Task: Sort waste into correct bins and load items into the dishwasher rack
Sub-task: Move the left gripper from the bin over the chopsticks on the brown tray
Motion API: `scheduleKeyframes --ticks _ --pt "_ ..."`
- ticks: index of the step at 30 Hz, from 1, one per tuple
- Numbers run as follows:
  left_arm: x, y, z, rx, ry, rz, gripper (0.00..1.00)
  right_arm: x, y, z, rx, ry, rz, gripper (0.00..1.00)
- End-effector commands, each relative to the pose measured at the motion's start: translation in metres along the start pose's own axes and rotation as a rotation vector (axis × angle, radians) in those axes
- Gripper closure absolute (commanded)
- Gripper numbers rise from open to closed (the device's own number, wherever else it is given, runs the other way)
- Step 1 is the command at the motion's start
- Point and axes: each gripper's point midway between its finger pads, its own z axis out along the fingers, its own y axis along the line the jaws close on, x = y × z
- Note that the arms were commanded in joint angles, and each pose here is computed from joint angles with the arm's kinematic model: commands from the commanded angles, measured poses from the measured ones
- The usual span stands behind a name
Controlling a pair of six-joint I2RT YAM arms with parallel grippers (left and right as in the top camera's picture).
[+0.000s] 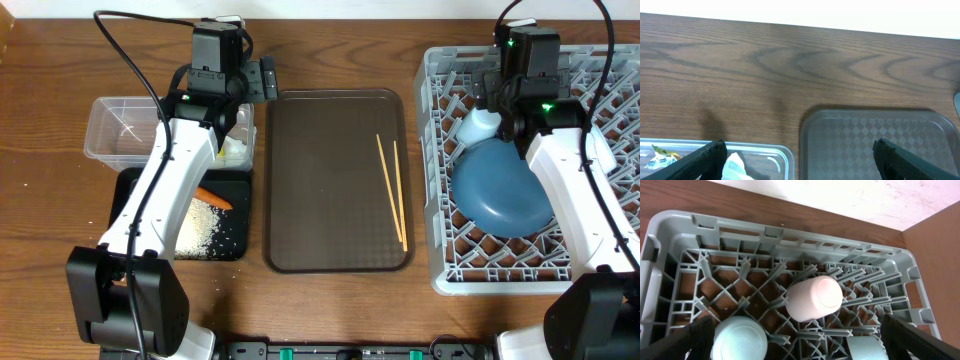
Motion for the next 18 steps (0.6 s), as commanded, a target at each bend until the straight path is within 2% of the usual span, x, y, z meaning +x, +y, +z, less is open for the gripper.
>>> scheduleKeyframes --ticks 1,8,12,15,16,17,18 --pt "0.002 0.002 0.002 -0.011 0.006 -0.009 0.06 0.000 0.003 0.001 -0.005 0.002 0.011 0.01" --pt "-0.014 -0.002 0.001 0.011 -0.060 -0.013 0.06 0.000 0.003 0.001 -0.005 0.002 0.011 0.01" --pt "-0.001 0.000 0.002 0.000 -0.008 -0.011 0.06 0.000 0.003 0.001 -0.004 0.002 0.011 0.01" --pt "0.010 -0.012 0.003 0.065 0.042 -0.007 0.06 0.000 0.003 0.001 -0.005 0.002 0.011 0.01" --pt "0.011 -0.019 0.005 0.098 0.047 -0.006 0.08 0.000 0.003 0.001 -0.005 0.002 0.011 0.01" --pt "0.012 -0.025 0.006 0.120 0.049 -0.014 0.14 0.000 0.003 0.001 -0.005 0.002 0.011 0.01" --pt "0.014 -0.028 0.009 0.125 0.054 -0.039 0.17 0.000 0.003 0.001 -0.004 0.002 0.011 0.01"
